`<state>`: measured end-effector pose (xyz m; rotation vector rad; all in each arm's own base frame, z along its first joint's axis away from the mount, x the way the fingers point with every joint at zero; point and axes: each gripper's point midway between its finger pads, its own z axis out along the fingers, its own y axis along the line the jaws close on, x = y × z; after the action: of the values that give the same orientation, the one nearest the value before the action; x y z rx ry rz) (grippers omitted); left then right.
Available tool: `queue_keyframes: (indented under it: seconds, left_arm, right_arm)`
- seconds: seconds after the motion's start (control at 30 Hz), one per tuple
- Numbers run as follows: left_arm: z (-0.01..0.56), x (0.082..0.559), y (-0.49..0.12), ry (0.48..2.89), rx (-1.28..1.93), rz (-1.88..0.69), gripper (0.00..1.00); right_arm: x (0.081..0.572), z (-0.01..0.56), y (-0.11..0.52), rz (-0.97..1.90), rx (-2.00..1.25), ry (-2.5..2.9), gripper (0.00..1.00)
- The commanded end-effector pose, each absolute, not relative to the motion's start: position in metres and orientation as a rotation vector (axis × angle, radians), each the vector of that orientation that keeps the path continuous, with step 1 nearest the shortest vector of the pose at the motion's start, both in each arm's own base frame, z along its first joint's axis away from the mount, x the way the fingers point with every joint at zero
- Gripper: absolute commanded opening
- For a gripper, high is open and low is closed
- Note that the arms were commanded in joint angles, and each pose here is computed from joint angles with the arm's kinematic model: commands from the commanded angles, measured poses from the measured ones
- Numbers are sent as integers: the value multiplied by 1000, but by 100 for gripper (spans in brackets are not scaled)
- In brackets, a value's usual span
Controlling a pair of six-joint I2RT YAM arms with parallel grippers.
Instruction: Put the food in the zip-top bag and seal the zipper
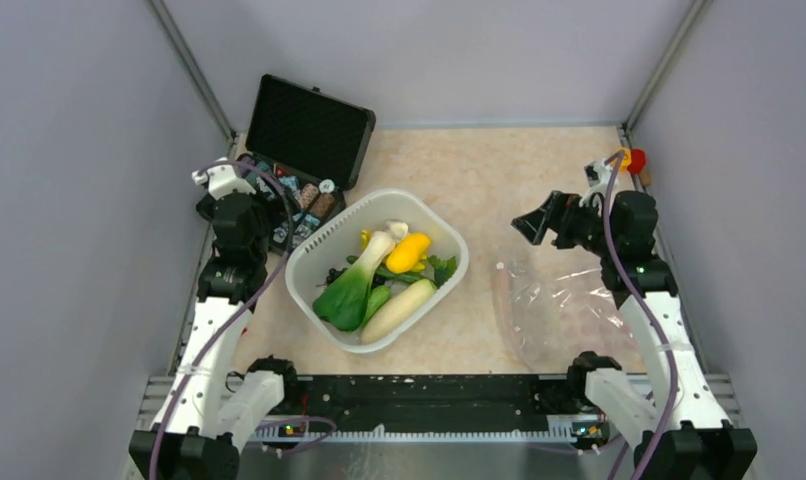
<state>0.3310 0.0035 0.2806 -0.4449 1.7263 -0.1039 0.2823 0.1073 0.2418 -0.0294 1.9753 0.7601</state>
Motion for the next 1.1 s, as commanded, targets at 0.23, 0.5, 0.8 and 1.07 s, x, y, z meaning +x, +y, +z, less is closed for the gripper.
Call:
queue_keyframes:
  seconds: [0.23, 0.5, 0.8, 1.07]
  left_arm:
    - [301, 297, -17, 1571, -510, -364, 99]
    - [317, 288, -61, 1577, -206, -515, 99]
    - [317, 279, -81, 1616, -76, -583, 99]
    - [310, 281, -87, 1644, -37, -606, 99]
  right_arm:
    - [257, 226, 121, 676, -103, 2073, 89]
    - [237, 185, 142, 575, -93, 2235, 60]
    - [225, 158, 126, 223, -126, 2420, 61]
    - [205, 136, 130, 94, -141, 2514, 60]
